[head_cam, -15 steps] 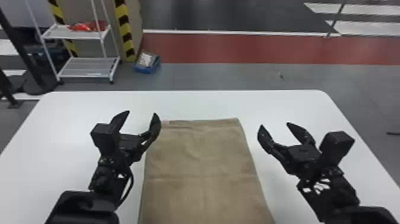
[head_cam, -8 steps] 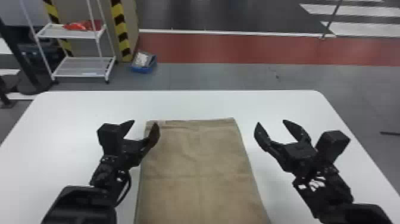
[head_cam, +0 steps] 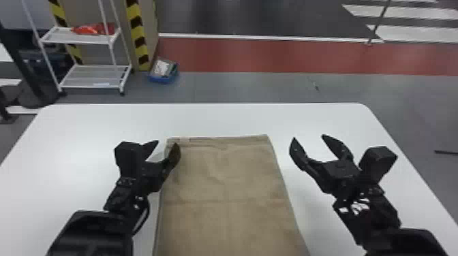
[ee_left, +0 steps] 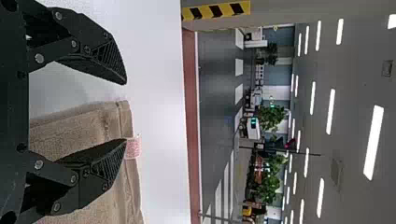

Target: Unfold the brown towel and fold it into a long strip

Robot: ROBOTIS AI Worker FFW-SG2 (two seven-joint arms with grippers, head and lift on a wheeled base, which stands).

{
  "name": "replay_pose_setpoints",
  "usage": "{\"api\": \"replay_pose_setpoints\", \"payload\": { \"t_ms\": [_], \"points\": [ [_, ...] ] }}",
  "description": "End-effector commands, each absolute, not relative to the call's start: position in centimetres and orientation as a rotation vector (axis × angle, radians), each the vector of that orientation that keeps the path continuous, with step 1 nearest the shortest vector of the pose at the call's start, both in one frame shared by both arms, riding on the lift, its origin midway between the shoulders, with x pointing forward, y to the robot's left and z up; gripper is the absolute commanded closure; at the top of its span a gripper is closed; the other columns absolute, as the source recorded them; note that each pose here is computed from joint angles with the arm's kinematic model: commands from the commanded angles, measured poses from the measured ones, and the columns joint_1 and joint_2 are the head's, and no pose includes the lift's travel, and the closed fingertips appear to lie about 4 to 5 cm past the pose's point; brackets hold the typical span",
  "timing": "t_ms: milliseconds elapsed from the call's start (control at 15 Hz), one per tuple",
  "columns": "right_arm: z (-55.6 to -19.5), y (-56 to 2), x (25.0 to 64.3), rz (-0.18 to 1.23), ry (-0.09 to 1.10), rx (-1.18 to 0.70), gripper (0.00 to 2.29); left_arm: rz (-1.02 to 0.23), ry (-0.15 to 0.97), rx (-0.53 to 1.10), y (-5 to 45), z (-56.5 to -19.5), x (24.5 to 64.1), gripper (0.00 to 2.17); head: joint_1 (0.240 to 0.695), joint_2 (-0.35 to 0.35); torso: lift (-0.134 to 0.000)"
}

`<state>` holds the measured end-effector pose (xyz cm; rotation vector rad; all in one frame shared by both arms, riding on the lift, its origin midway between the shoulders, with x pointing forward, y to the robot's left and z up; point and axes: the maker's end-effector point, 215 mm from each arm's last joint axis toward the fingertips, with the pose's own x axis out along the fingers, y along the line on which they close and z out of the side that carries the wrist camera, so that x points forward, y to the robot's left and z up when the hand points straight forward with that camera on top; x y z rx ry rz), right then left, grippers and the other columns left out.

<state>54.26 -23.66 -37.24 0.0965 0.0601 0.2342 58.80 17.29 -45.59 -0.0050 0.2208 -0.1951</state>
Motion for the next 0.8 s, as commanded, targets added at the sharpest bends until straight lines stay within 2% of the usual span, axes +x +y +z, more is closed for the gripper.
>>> {"api": "replay_pose_setpoints", "payload": {
  "t_ms": [0,667,733],
  "points": [
    [-37.17,-23.67,54.30,0.235,0.059,0.095,0.14,-0.208,0.233,-0.007,16.93,-46.14,58.59,0.70,0.695,-0.061,-0.122],
    [-36.92,-23.68,54.34,0.240,0.053,0.103,0.14,-0.233,0.256,0.012,16.68,-46.83,58.35,0.71,0.695,-0.063,-0.122],
    [-36.83,-23.63,54.35,0.241,0.051,0.104,0.14,-0.239,0.256,0.010,16.48,-46.82,58.32,1.04,0.695,-0.065,-0.122]
  ]
}}
